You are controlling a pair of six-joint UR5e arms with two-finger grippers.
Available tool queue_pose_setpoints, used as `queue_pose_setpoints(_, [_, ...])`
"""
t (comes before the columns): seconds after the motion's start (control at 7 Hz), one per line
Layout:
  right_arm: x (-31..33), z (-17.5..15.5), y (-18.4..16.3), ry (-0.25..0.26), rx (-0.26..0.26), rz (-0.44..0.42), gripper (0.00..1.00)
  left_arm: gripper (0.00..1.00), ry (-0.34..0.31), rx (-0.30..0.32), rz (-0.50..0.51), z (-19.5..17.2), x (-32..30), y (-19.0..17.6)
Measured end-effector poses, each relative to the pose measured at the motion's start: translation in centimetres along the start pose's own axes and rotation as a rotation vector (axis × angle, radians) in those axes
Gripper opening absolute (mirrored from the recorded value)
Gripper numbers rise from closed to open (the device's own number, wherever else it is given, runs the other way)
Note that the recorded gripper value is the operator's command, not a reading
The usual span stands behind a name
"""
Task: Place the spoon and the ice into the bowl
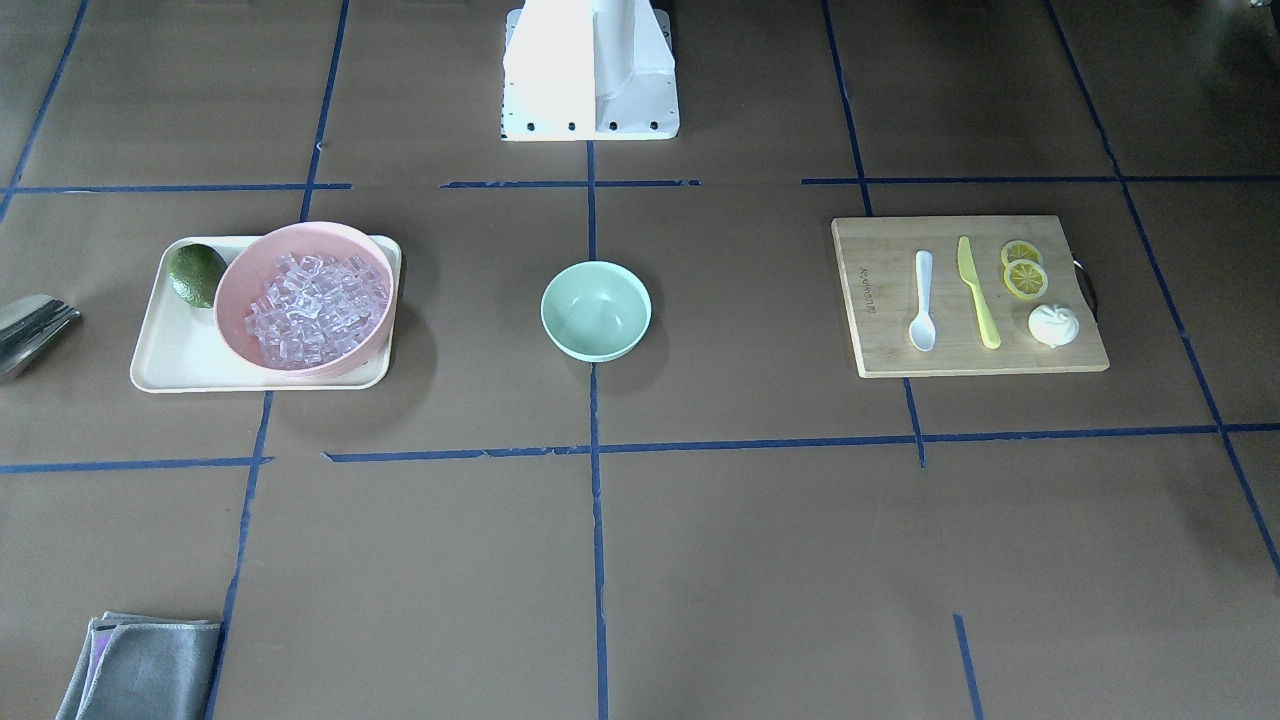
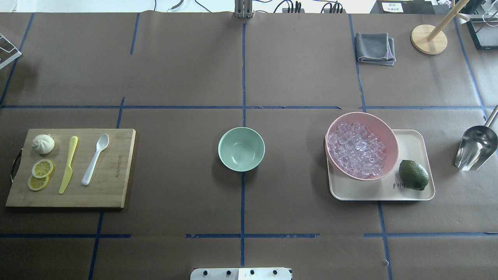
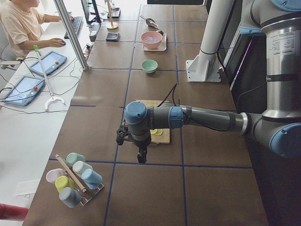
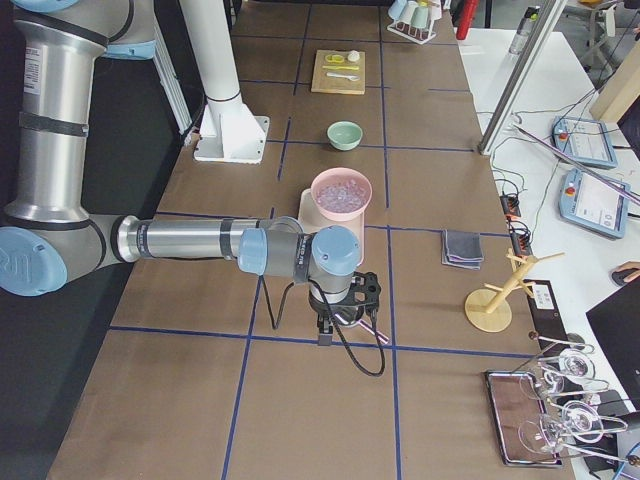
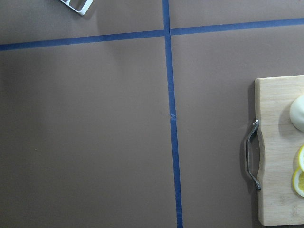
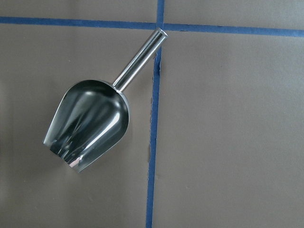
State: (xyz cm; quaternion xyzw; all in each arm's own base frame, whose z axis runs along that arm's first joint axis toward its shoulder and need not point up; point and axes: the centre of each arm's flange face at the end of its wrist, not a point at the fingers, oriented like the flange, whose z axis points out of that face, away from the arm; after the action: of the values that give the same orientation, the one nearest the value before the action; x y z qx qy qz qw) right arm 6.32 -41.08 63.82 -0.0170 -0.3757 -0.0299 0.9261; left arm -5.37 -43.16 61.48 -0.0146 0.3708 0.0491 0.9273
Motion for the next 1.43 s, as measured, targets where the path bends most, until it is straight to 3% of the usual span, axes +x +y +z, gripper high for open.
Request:
queue_pose_setpoints(0.14, [-0.1,-0.1,0.0,0.0,0.003,-0.004,1.0,1.0,0.033,0.002,0.015,0.2,1.0,-0.3])
queue_pose_setpoints(0.43, [-0.5,-0.4,-0.1,-0.004,0.01,-0.01,1.0,1.0,0.133,-0.016,0.054,1.2,9.0,-2.6])
queue_pose_setpoints(0.71, [-0.9,-0.4,-0.3,-0.016,0.01,-0.011,1.0,1.0,0.167,-0.011,0.111,2.1,17.7,-4.4])
queue_pose_setpoints(1.14, [-1.3,-0.3,-0.4,-0.038,0.008,-0.017,1.0,1.0,0.109,-0.036,0.217,7.0,32.1,-6.7])
queue_pose_setpoints(1.43, [-1.6,-0.3,-0.5,-0.069,0.013,-0.023,1.0,1.0,0.077,-0.055,0.263,10.8,37.2,-6.9])
